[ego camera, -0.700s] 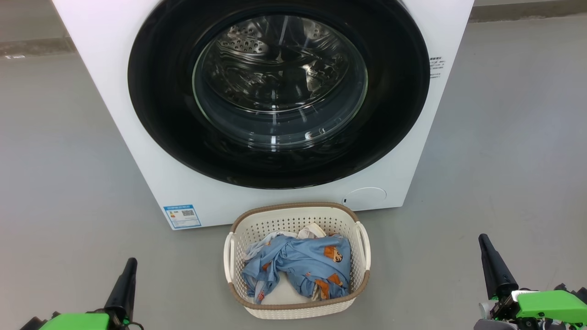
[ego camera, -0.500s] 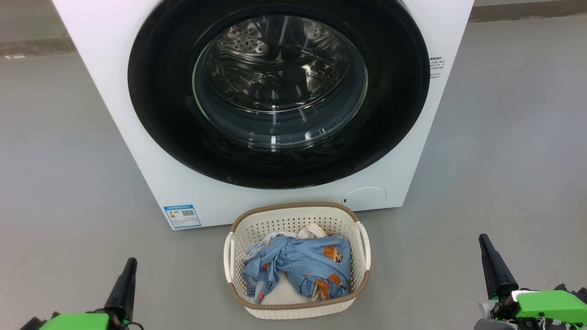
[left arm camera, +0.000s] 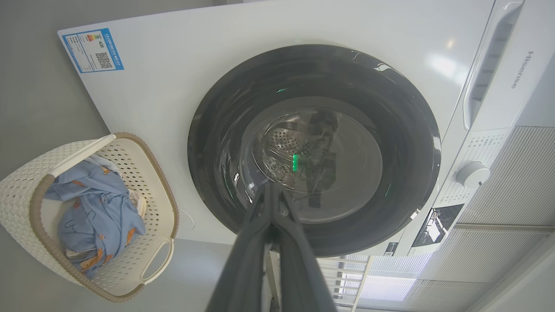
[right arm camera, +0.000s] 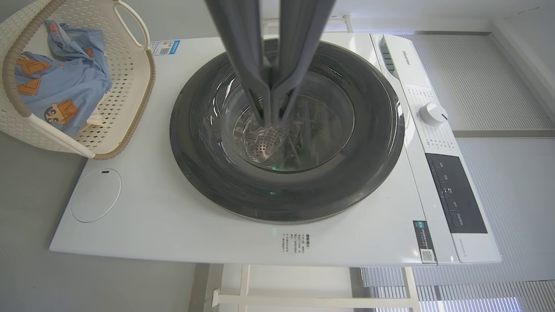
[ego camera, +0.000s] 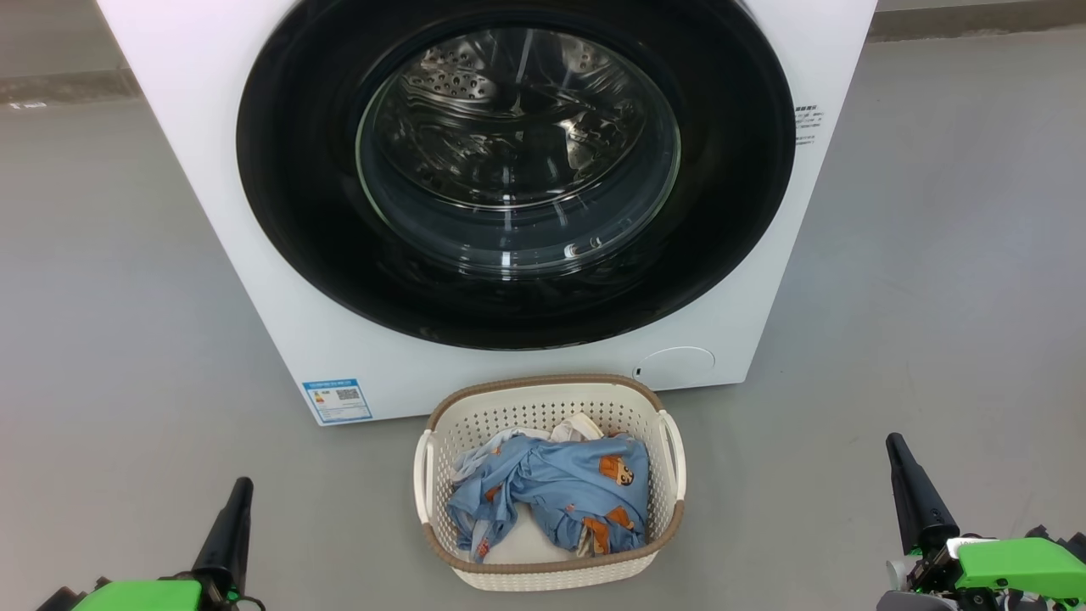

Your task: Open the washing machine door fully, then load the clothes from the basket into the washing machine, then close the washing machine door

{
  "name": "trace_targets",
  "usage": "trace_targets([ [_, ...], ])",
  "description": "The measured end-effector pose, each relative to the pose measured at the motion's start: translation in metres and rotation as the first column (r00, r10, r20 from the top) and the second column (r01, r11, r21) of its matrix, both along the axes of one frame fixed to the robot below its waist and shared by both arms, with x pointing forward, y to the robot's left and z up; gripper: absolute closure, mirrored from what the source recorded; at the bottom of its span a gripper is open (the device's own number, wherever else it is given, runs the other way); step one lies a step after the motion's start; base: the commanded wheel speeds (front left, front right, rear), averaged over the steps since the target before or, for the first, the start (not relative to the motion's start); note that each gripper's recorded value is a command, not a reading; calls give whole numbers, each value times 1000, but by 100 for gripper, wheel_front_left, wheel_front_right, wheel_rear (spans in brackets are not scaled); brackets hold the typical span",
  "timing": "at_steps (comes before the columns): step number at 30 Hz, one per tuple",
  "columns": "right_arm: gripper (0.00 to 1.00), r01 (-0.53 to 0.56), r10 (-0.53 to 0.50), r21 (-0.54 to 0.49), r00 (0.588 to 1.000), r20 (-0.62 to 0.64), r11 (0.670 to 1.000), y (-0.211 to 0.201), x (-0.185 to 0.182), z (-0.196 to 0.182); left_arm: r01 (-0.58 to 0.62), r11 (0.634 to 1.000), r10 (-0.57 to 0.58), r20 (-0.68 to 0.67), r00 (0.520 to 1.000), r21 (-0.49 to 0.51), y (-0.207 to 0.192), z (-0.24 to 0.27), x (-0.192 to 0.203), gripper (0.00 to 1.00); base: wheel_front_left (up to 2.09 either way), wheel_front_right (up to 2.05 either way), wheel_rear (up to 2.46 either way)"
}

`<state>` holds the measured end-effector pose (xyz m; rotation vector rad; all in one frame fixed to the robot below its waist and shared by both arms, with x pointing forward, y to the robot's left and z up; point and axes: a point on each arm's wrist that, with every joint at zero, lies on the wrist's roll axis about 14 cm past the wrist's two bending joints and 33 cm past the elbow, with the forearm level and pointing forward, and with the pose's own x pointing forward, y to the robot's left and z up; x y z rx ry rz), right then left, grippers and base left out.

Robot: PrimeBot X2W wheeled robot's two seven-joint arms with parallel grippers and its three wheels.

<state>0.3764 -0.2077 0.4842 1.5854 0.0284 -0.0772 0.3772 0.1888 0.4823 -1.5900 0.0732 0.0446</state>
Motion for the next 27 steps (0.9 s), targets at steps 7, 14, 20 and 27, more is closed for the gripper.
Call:
trace_targets([
  [7,100,0,0,-5,1000,-1,1000,0,0,0,7,1000,-7,0,1000,-1,-1,0,0,100,0,0,0],
  [14,100,-2,2,-4,1000,-1,1000,0,0,0,7,1000,-7,0,1000,-3,-1,0,0,100,0,0,0],
  [20,100,-2,2,-4,1000,0,1000,-1,0,0,6,1000,-6,0,1000,-4,-1,0,0,100,0,0,0],
  [27,100,1,-1,-3,1000,0,1000,-2,0,0,7,1000,-7,0,1000,-4,-2,0,0,100,0,0,0],
])
